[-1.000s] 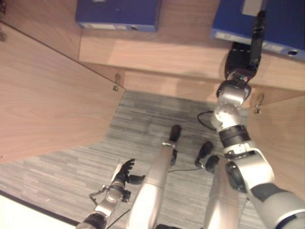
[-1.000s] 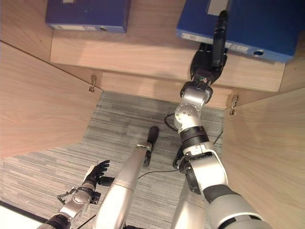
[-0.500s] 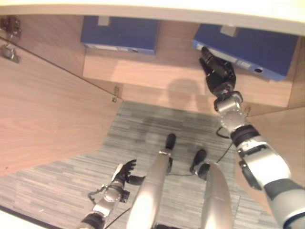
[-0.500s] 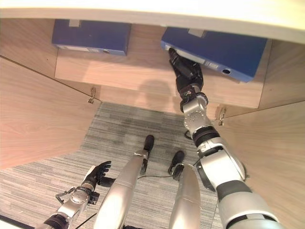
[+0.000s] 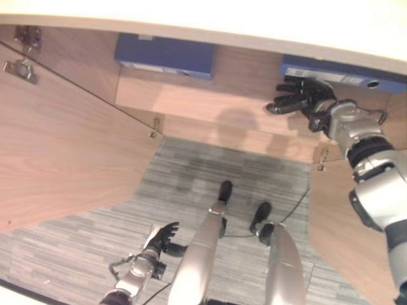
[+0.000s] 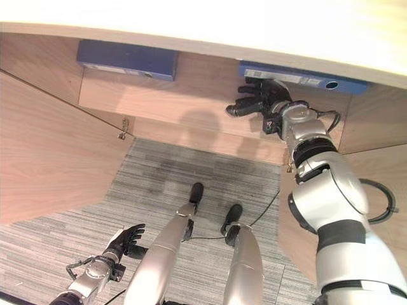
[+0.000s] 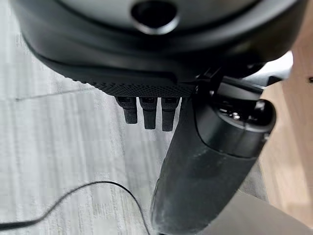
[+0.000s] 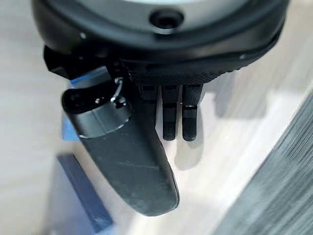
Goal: Put the empty folder in the office cabinet
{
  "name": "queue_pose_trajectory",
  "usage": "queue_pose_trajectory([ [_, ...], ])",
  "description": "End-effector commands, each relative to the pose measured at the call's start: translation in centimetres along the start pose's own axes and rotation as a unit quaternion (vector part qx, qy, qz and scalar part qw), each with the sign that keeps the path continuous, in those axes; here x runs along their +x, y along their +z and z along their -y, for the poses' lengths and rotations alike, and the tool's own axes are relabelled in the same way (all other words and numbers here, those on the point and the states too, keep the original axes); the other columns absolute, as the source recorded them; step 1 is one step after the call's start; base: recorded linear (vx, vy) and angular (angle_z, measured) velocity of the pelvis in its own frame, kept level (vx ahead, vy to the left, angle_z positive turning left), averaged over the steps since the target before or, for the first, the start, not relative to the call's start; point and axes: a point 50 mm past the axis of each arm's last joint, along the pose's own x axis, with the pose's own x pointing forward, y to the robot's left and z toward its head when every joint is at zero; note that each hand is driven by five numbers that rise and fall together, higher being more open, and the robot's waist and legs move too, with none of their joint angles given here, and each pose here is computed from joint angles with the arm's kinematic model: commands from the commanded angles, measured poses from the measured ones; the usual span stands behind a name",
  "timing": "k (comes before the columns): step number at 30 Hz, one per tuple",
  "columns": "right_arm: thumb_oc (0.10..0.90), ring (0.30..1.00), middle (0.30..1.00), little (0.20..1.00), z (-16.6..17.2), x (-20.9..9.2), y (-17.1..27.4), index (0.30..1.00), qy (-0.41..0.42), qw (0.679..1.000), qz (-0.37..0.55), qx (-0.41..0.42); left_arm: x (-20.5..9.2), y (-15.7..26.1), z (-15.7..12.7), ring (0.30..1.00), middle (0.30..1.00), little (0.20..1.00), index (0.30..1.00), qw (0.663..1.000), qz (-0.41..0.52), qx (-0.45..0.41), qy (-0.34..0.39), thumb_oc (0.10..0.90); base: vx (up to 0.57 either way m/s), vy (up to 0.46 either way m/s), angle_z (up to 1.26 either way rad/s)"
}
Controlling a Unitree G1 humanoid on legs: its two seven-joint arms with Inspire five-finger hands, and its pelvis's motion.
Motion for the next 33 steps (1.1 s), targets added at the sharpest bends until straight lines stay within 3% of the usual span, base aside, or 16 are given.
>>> queue_pose_trajectory([
  [1, 0.8, 0.9, 0.9, 0.9, 5.3, -1.9, -2.4, 0.9, -0.08, 0.986, -0.082, -0.12, -1.7, -2.9, -1.4, 0.9, 0.9, 0.9, 0.9, 0.999, -0.039, 0.0, 0.011, 0.8, 0.0, 0.0, 0.0],
  [6, 0.8, 0.9, 0.9, 0.9, 8.1, -3.2, -1.5, 0.9, -0.118, 0.929, -0.129, -0.327, -1.8, -1.7, -1.7, 0.9, 0.9, 0.9, 0.9, 1.0, -0.01, 0.006, 0.005, 0.8, 0.0, 0.0, 0.0],
  [9, 0.8, 0.9, 0.9, 0.9, 8.2, -3.3, -0.8, 0.9, -0.11, 0.91, -0.127, -0.38, -1.9, -1.2, -2.0, 0.9, 0.9, 0.9, 0.9, 1.0, 0.002, 0.005, 0.006, 0.8, -0.01, -0.003, 0.02],
  [15, 0.8, 0.9, 0.9, 0.9, 5.7, -2.4, -2.4, 0.9, -0.032, 0.903, -0.139, -0.406, -1.8, -0.5, -2.1, 0.9, 0.9, 0.9, 0.9, 1.0, 0.014, 0.003, 0.003, 0.8, -0.01, -0.002, 0.01],
  [19, 0.8, 0.9, 0.9, 0.9, 1.1, -1.4, -6.0, 0.9, 0.077, 0.877, -0.161, -0.446, -1.4, 0.0, -1.2, 0.9, 0.9, 0.9, 0.9, 0.999, 0.023, -0.02, -0.016, 0.8, 0.0, 0.0, 0.0],
  [25, 0.8, 0.9, 0.9, 0.9, -2.9, -1.6, -10.8, 0.9, 0.165, 0.849, -0.179, -0.469, -1.0, -2.1, 0.3, 0.9, 0.9, 0.9, 0.9, 0.997, -0.034, -0.051, -0.046, 0.8, 0.04, -0.015, -0.08],
  [33, 0.8, 0.9, 0.9, 0.9, -4.7, -2.3, -14.5, 0.9, 0.201, 0.831, -0.211, -0.473, -0.9, -3.9, 1.0, 0.9, 0.9, 0.9, 0.9, 0.994, -0.083, -0.057, -0.044, 0.8, 0.04, -0.07, 0.03],
])
